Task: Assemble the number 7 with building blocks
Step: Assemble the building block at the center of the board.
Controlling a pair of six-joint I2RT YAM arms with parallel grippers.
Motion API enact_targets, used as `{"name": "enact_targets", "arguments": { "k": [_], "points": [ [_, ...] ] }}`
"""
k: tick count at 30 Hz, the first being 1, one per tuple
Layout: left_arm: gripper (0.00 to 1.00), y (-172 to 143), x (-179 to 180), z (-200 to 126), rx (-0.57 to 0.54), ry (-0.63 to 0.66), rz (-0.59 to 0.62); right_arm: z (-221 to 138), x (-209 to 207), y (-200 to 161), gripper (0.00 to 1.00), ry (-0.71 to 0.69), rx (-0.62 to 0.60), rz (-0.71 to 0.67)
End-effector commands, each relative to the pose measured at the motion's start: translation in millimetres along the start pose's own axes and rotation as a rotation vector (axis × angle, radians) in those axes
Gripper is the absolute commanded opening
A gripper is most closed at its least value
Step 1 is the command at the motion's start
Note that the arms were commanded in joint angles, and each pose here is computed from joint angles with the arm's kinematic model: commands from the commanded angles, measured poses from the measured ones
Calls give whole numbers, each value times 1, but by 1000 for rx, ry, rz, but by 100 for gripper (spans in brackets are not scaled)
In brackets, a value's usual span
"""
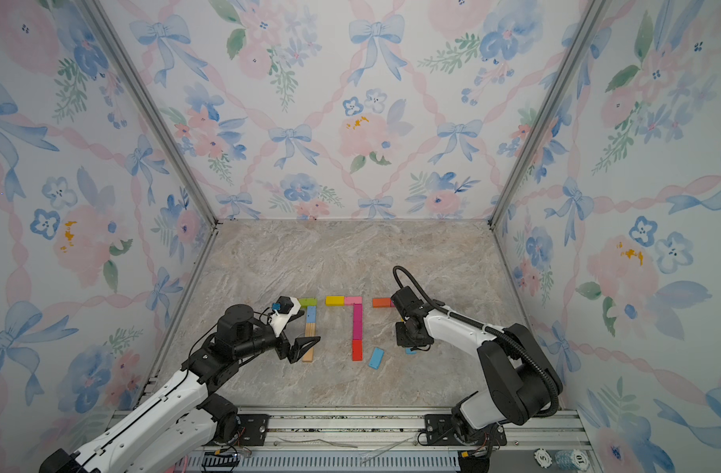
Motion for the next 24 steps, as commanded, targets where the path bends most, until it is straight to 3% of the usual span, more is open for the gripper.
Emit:
{"name": "enact_targets", "arguments": {
  "k": [1,24],
  "points": [
    [98,-1,-1,1,8,-2,12,16,5,-12,12,34,71,-15],
    [98,-3,0,1,15,2,14,29,-5,16,13,-24,94,-8]
  ]
}}
Point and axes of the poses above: each gripper's point midway between its finger pads, its own z axis out along the fingers, its own x axis along the line the jaws close on, y = z × x, the point moved 4 cm from there along -z, back along the fingers, and after that the axes turned 6 degrees about -z, right-handed, at the moved point
